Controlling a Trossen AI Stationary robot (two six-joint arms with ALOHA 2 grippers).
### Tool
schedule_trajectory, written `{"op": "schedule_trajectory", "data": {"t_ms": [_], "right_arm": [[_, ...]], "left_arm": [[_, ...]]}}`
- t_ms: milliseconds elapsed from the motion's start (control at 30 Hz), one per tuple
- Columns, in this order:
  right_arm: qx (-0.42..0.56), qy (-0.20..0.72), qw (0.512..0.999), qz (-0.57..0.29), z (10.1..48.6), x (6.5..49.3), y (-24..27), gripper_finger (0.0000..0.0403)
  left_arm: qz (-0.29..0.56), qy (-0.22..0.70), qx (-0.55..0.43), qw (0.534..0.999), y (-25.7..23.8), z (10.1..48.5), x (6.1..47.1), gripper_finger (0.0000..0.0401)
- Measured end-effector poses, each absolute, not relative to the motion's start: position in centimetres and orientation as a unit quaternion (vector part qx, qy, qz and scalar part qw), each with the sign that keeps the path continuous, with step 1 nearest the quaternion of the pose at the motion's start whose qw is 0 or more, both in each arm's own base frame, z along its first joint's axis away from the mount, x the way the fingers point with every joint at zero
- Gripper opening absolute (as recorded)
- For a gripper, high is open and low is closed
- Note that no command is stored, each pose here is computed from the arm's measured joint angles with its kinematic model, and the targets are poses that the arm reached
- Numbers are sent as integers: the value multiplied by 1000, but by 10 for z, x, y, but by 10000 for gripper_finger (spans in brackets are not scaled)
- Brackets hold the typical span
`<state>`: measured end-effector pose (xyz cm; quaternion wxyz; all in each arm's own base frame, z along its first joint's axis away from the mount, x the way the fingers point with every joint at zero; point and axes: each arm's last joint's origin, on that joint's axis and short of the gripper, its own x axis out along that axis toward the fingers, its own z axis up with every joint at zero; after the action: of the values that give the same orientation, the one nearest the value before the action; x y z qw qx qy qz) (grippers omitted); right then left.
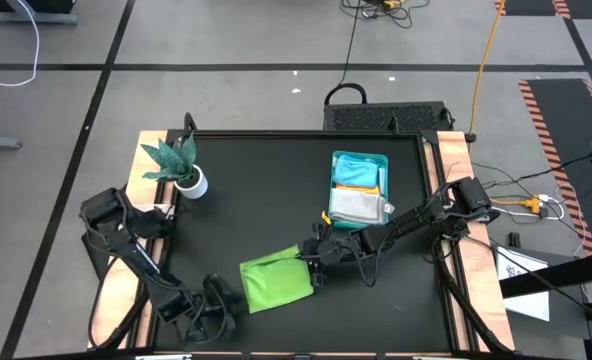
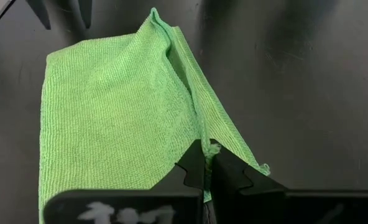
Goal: Fold microfiber towels
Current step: Fold the light green microfiber cloth
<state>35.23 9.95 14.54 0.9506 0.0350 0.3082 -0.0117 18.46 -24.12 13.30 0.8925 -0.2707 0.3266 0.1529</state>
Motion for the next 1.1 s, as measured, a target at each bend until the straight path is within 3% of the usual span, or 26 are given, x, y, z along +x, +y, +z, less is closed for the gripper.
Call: {"op": "schedule_trajectory", "data": {"t_ms": [400, 967, 1100], "right_arm": [[35, 308, 951, -11, 145, 352, 100, 2], [33, 309, 951, -9, 145, 352, 100, 3], [33, 309, 951, -9, 145, 352, 100, 4]], "left_arm": [[174, 271, -336, 885, -223, 118, 190, 172], [160, 309, -394, 851, -225, 106, 194, 172], [157, 306, -394, 852, -227, 105, 194, 151]]}}
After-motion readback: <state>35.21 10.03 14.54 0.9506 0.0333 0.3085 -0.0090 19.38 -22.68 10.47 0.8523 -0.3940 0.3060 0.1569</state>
